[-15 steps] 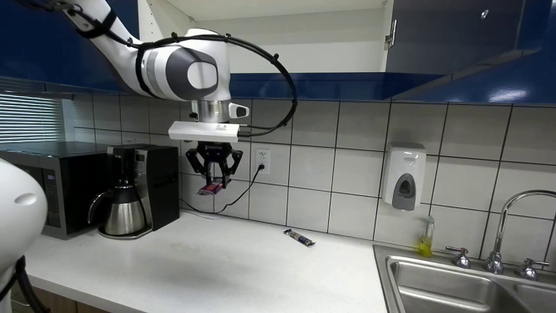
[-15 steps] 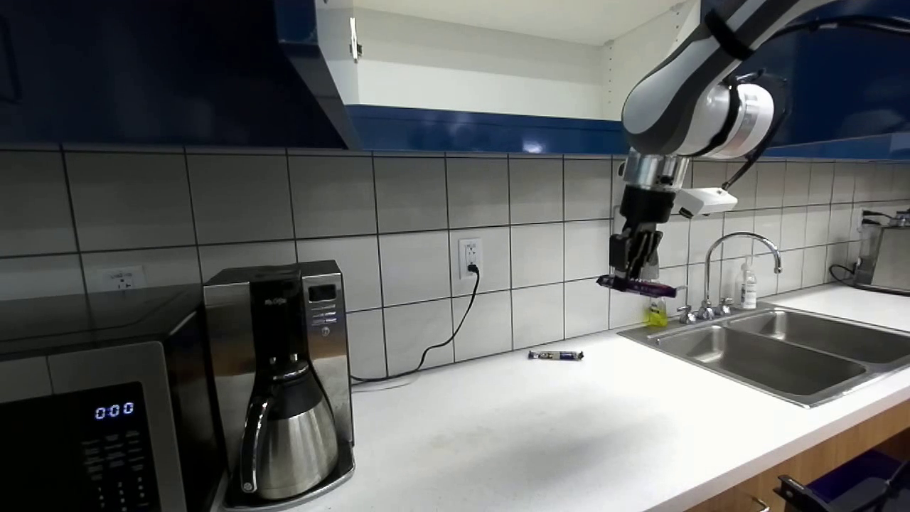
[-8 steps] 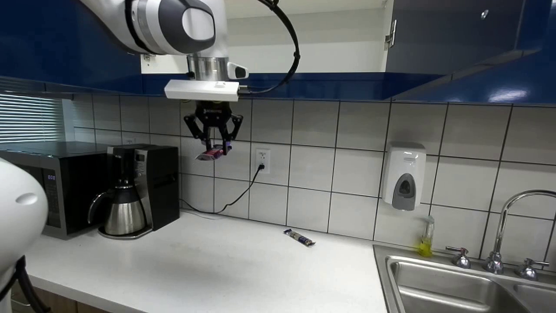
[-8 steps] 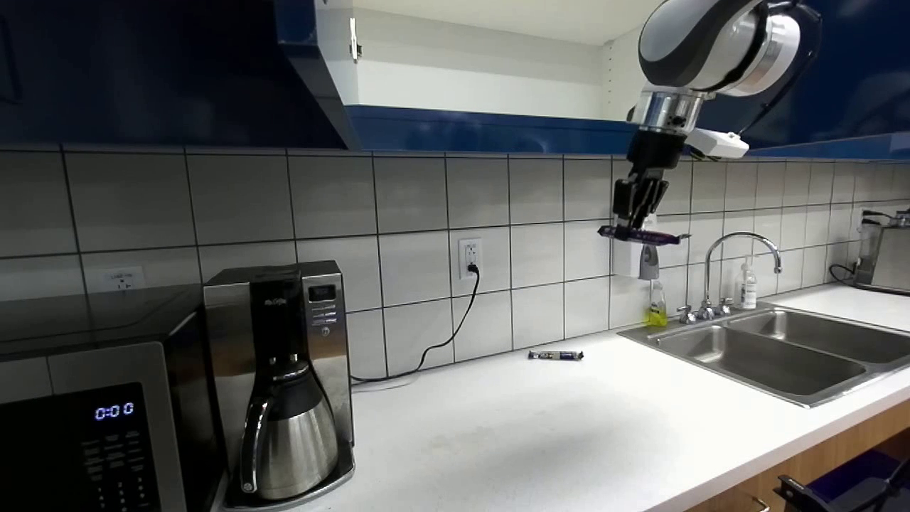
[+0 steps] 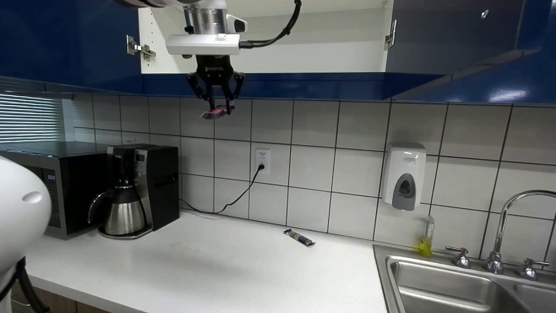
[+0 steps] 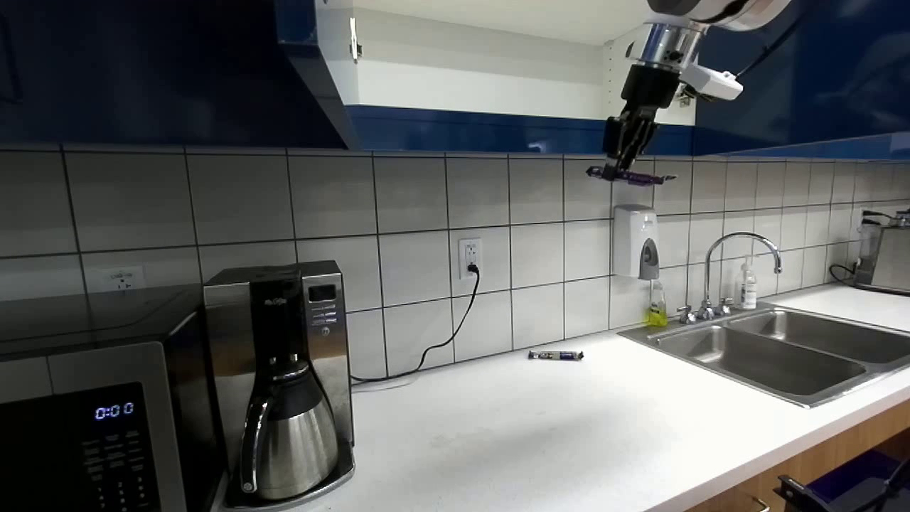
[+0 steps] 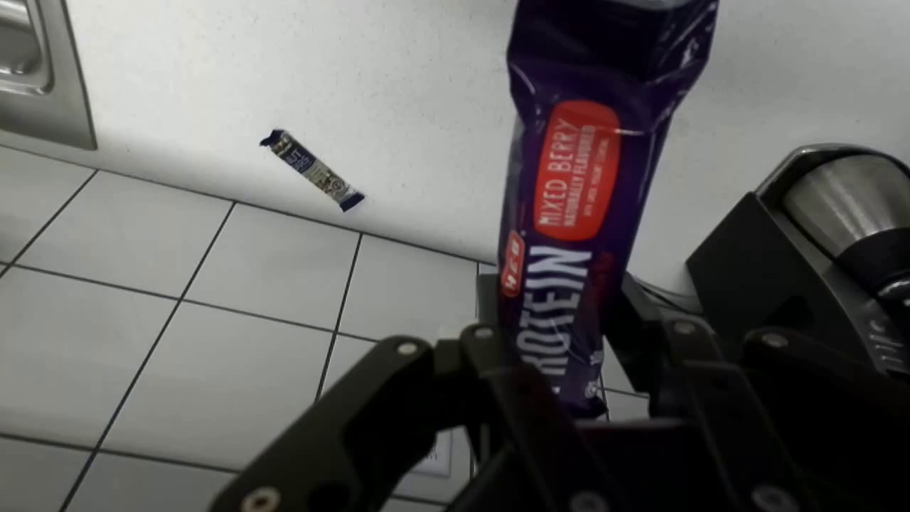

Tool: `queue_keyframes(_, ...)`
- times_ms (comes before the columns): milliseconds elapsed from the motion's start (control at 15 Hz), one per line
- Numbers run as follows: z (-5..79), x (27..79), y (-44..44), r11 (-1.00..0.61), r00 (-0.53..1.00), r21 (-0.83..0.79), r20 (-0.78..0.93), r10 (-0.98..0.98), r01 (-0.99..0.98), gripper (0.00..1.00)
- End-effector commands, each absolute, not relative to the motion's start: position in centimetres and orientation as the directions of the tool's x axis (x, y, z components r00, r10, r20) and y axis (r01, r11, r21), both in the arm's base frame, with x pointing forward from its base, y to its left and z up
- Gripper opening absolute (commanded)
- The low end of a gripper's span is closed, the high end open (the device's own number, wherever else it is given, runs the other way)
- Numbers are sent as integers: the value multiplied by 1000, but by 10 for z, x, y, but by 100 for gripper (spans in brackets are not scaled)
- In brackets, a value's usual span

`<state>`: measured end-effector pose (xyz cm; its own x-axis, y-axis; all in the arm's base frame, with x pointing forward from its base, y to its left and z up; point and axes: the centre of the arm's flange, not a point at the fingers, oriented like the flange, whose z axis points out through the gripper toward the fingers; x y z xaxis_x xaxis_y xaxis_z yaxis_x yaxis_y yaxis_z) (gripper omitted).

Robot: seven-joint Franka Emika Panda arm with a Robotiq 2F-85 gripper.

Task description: Put the candy bar into the cupboard

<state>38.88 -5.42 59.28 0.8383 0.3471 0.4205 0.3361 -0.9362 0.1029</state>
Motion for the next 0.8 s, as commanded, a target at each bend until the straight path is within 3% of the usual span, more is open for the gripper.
queue_keyframes(0, 647, 389, -48, -942, 824, 116, 458, 333, 316, 15)
queue_keyframes(733, 739, 408, -40, -957, 744, 155, 602, 289, 246, 15)
